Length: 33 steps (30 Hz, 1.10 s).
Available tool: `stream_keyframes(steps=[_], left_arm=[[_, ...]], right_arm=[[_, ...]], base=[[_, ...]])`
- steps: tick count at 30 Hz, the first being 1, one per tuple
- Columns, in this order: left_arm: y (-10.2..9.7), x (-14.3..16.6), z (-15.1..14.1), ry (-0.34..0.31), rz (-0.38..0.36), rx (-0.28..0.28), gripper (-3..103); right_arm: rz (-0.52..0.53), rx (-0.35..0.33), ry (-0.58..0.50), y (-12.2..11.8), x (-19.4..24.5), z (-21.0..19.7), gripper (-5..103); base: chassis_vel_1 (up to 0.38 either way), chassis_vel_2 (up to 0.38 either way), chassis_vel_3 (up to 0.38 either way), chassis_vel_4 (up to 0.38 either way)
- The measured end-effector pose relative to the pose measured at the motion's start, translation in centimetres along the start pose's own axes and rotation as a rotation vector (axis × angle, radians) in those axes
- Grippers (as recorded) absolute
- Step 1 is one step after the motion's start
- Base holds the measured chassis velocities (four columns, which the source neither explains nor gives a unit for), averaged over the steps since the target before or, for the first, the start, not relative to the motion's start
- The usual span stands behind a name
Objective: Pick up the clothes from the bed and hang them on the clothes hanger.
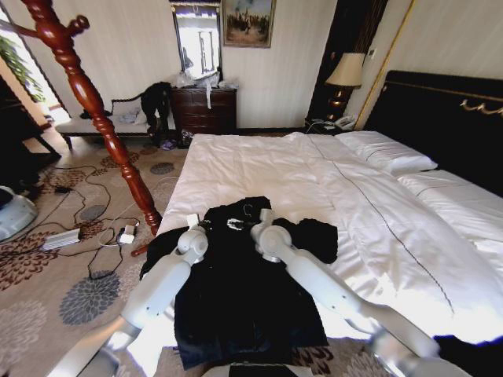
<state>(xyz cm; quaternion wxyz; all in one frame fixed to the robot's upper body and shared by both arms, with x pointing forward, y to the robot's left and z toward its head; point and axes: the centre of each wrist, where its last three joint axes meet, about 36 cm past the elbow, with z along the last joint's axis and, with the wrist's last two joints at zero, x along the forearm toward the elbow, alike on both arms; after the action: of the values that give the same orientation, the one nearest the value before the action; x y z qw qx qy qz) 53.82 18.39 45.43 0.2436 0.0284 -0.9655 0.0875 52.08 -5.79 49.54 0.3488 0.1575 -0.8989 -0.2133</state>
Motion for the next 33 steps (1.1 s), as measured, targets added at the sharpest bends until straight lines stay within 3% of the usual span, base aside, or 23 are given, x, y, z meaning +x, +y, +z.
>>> stream_keyframes(steps=[1,3,9,15,33], left_arm=[[0.0,0.0,0.0,0.000,0.000,0.000,0],[0.2,0.3,-0.1,-0.008,0.017,0.002,0],[-0.1,0.8,0.5,-0.002,0.045,-0.018,0],[-0.5,1.6,1.6,0.029,0.067,-0.086,0],[0.7,3.8,0.5,-0.004,0.127,-0.084,0]], right_arm=[[0.000,0.000,0.000,0.0,0.0,0.0,100],[0.039,-0.069,0.047,0.7,-1.3,-0.1,100],[0.131,-0.105,0.070,-0.7,-3.0,0.4,100],[0.172,-0.136,0.066,-1.8,-4.0,0.3,100],[0.140,-0.171,0.037,-0.2,-8.6,1.1,100]], base=[[0.000,0.000,0.000,0.000],[0.000,0.000,0.000,0.000],[0.000,0.000,0.000,0.000],[0.000,0.000,0.000,0.000],[0.000,0.000,0.000,0.000]])
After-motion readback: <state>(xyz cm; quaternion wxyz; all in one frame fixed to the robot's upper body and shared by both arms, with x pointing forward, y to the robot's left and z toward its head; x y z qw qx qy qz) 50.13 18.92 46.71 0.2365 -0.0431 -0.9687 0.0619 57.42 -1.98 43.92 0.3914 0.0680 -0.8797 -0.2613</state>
